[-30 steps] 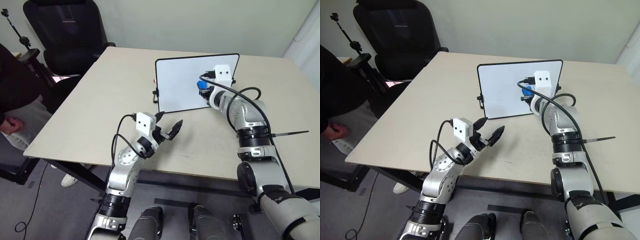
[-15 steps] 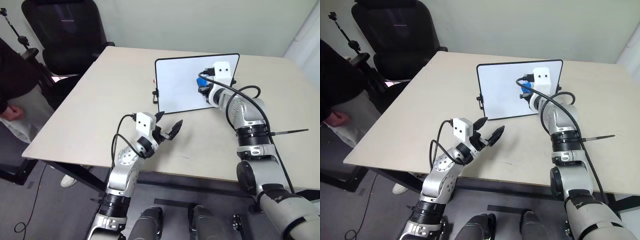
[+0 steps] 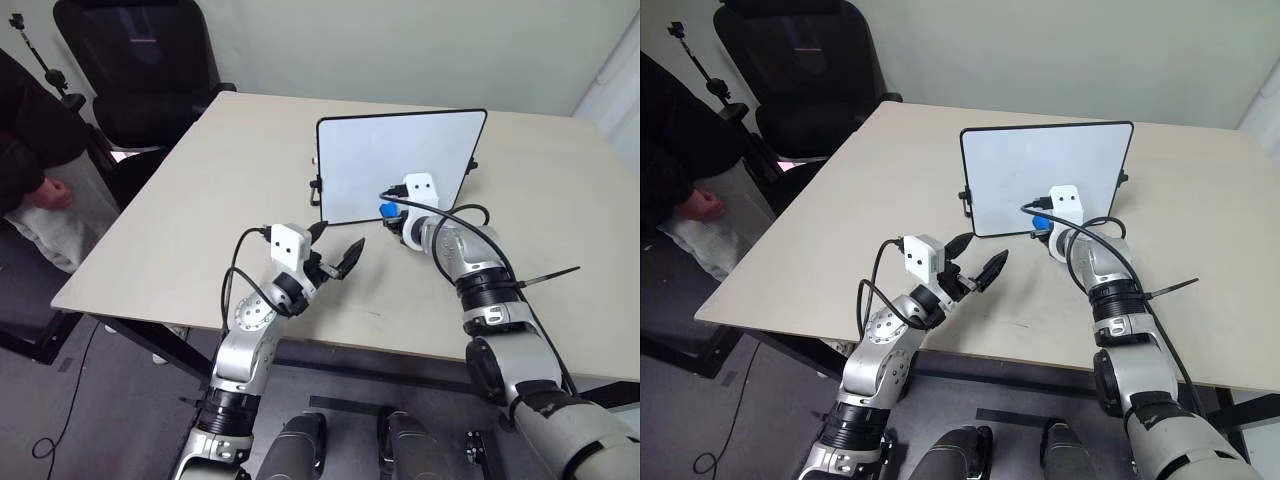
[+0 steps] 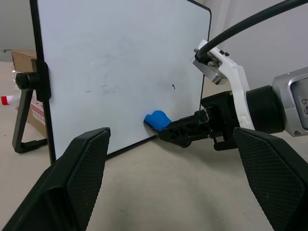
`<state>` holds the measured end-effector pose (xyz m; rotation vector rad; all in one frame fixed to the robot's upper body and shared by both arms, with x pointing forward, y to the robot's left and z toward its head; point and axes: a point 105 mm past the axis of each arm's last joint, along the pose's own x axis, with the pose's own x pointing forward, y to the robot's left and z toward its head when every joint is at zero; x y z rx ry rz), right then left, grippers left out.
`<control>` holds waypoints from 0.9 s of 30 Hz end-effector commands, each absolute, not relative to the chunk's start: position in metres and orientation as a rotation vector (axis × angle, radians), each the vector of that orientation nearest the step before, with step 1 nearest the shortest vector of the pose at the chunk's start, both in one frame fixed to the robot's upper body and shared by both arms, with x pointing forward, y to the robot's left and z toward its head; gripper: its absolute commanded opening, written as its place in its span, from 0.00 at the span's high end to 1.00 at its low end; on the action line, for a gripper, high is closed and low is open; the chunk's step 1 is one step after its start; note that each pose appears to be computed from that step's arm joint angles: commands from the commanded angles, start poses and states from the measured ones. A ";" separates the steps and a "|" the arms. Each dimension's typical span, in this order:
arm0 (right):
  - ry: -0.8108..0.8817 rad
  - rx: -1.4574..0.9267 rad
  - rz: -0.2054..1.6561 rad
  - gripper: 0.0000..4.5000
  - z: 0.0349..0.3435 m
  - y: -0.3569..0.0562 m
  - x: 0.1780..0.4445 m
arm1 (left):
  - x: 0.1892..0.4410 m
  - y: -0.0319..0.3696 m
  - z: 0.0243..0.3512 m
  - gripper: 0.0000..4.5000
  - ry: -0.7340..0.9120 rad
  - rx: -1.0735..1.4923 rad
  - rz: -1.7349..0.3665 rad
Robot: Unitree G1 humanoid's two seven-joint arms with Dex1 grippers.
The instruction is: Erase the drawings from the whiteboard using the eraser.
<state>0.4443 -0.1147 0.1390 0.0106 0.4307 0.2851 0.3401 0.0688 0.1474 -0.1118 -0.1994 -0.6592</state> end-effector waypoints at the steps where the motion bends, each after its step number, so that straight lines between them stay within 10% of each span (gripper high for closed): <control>1: 0.217 0.037 0.240 0.84 0.204 -0.129 0.457 | 0.336 0.070 0.161 0.00 -0.253 -0.111 -0.657; 13: 0.120 0.046 0.243 0.84 0.242 -0.136 0.452 | 0.336 0.069 0.160 0.00 -0.246 -0.123 -0.671; 27: 0.345 0.003 0.179 0.84 0.169 -0.149 0.456 | 0.338 0.070 0.161 0.00 -0.248 -0.111 -0.669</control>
